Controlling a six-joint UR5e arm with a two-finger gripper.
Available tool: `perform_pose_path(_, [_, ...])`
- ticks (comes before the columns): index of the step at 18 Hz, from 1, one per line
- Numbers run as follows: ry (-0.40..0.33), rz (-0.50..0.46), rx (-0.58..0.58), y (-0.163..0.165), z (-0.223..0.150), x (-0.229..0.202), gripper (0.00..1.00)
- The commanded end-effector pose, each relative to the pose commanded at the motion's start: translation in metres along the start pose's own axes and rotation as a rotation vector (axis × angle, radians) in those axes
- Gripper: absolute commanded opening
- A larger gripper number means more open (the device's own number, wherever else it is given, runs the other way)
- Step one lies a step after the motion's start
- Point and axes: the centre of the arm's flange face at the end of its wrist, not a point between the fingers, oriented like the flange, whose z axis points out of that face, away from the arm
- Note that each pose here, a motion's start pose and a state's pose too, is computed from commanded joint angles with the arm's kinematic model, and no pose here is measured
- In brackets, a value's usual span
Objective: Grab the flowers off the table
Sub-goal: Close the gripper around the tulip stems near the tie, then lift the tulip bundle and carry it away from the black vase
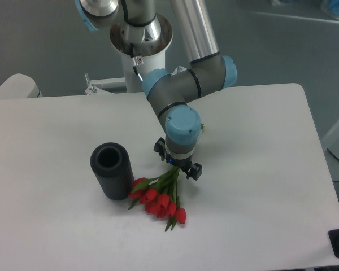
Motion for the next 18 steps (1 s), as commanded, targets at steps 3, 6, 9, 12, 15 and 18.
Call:
perform_pose_path(3, [-0.002, -0.047, 0.000, -0.003, 0.002, 0.002, 0.48])
perform_pose_path(6, [0.002, -0.086, -0.002, -0.004, 0.005, 0.002, 0.33])
perform_pose_path(9, [-0.005, -0.094, 0.003, -0.005, 0.001, -0.001, 0.19])
perform_pose_path(12, [-0.017, -0.100, 0.018, -0.001, -0.009, -0.007, 0.02])
perform_pose_path(15, [-0.027, -0.108, 0.061, -0.002, -0.023, -0.019, 0.01])
perform_pose_path(18, [-0.065, -0.114, 0.084, -0.006, -0.045, -0.037, 0.01])
